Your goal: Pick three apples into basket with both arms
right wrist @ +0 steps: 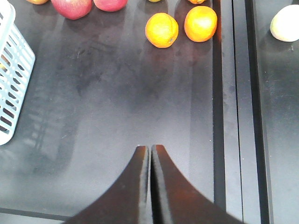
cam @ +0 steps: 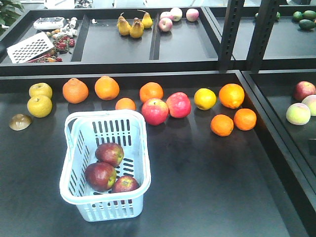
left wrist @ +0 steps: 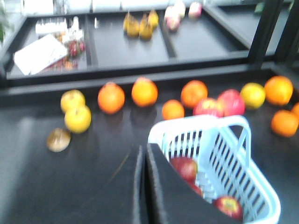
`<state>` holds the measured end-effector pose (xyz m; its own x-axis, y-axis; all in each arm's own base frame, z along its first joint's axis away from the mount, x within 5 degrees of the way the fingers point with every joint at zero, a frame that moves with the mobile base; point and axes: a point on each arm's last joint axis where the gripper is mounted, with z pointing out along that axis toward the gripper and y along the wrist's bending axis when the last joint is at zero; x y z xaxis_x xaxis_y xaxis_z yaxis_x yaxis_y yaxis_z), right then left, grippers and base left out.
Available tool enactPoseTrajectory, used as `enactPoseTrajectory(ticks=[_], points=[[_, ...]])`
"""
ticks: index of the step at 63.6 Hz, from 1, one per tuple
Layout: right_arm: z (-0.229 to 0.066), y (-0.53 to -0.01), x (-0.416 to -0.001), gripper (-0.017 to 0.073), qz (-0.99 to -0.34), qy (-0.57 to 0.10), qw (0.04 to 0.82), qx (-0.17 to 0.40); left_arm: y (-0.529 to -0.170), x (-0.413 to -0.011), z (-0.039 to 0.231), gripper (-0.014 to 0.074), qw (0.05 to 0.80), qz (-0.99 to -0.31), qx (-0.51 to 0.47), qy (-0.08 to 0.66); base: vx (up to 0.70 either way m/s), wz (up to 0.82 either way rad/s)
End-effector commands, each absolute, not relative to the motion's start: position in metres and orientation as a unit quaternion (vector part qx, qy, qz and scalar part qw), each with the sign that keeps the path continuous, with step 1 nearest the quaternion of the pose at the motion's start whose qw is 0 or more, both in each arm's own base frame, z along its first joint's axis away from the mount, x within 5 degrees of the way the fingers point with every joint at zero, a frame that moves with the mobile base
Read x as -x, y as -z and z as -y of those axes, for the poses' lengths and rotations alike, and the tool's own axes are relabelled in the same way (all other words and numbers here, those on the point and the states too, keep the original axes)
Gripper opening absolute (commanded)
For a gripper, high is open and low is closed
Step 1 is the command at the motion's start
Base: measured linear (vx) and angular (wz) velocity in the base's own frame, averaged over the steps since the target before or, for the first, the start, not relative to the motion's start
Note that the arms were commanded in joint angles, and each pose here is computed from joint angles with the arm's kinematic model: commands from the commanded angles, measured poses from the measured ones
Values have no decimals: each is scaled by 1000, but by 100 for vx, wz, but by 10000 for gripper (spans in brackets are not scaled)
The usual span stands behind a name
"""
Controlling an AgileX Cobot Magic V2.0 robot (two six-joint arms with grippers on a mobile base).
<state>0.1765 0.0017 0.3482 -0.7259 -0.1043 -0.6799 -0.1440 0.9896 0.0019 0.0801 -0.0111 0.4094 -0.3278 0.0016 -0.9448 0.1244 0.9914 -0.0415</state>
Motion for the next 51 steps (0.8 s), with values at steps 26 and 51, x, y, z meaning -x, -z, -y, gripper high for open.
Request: enactPoseTrajectory(ticks=[26,51], points=[[0,-362,-178,-8,-911,-21,407,61,-320,-64,8,-7,742,-666,-16,74,0,0],[0,-362,-178,-8,-911,-21,407,61,-246,-53,-2,-7,766,-639,52,37,0,0]])
